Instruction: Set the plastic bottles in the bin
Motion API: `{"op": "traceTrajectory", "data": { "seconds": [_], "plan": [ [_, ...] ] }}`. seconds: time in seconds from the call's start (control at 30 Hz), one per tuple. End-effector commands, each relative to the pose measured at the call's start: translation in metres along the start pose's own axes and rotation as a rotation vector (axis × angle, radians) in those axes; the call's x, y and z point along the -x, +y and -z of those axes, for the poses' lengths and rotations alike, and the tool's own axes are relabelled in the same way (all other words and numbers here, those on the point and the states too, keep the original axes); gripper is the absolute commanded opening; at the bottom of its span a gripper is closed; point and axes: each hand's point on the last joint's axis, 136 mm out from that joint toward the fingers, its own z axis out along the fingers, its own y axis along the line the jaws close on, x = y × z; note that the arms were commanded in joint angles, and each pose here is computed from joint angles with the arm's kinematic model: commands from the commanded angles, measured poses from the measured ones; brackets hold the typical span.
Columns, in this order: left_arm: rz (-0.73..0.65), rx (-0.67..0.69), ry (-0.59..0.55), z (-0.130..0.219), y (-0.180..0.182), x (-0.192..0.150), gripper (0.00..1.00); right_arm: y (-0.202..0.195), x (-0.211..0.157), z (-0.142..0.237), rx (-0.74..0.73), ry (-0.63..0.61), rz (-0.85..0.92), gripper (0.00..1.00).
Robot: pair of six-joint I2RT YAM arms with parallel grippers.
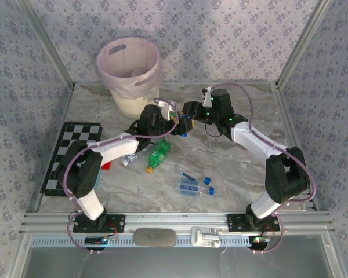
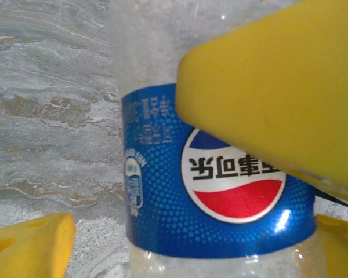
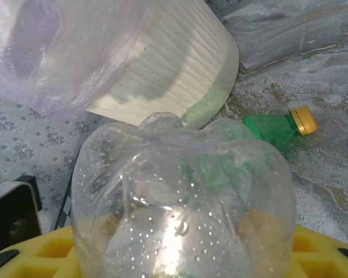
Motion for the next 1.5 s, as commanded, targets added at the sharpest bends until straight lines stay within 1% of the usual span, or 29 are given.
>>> {"op": "traceTrajectory", "data": {
  "seconds": [0.0, 0.07, 0.13, 0.23, 0.37, 0.47, 0.6, 0.77, 0.87, 0.97, 1.1, 1.2, 1.37, 1.47],
  "plan": [
    [-0.015, -0.058, -0.017, -0.006, -0.016, 0.01, 0.93, 0.015, 0.003, 0.008, 0.046, -0.013, 0.003, 0.53],
    [-0.015, -0.058, -0.015, -0.006, -0.016, 0.01, 0.89, 0.015, 0.003, 0.008, 0.045, -0.015, 0.004, 0.53],
    [-0.018, -0.057, -0.014, -0.006, -0.015, 0.009, 0.78, 0.015, 0.003, 0.008, 0.045, -0.016, 0.008, 0.53],
    [-0.022, -0.056, -0.013, -0.006, -0.015, 0.009, 0.67, 0.015, 0.003, 0.008, 0.044, -0.017, 0.008, 0.53],
    [-0.022, -0.045, -0.013, -0.005, -0.013, 0.009, 0.57, 0.015, 0.003, 0.007, 0.048, -0.017, 0.005, 0.54],
    [-0.022, -0.032, -0.013, -0.004, -0.012, 0.009, 0.52, 0.017, 0.005, 0.009, 0.054, -0.024, 0.006, 0.61],
    [-0.026, 0.008, -0.014, -0.001, -0.006, 0.008, 0.49, 0.013, 0.014, 0.016, 0.054, -0.054, -0.007, 0.72],
    [-0.024, 0.054, -0.007, 0.004, 0.003, 0.005, 0.48, 0.007, 0.028, 0.033, 0.076, -0.113, -0.036, 0.8],
    [-0.023, 0.075, -0.008, 0.008, 0.007, 0.006, 0.48, -0.001, 0.033, 0.043, 0.053, -0.138, -0.031, 0.84],
    [-0.049, 0.104, -0.017, 0.017, 0.01, 0.016, 0.48, -0.012, 0.033, 0.049, 0.013, -0.151, -0.027, 0.9],
    [-0.126, 0.147, -0.03, 0.034, 0.008, 0.044, 0.48, -0.03, 0.025, 0.05, -0.041, -0.151, -0.022, 1.0],
    [-0.19, 0.174, -0.022, 0.048, 0.003, 0.07, 0.47, -0.044, 0.015, 0.047, -0.085, -0.14, -0.02, 1.0],
    [-0.371, 0.245, -0.017, 0.075, -0.012, 0.123, 0.48, -0.063, -0.001, 0.039, -0.134, -0.105, -0.009, 1.0],
    [-0.474, 0.307, -0.024, 0.094, -0.018, 0.156, 0.48, -0.066, -0.009, 0.034, -0.136, -0.076, -0.002, 1.0]
  ]
}}
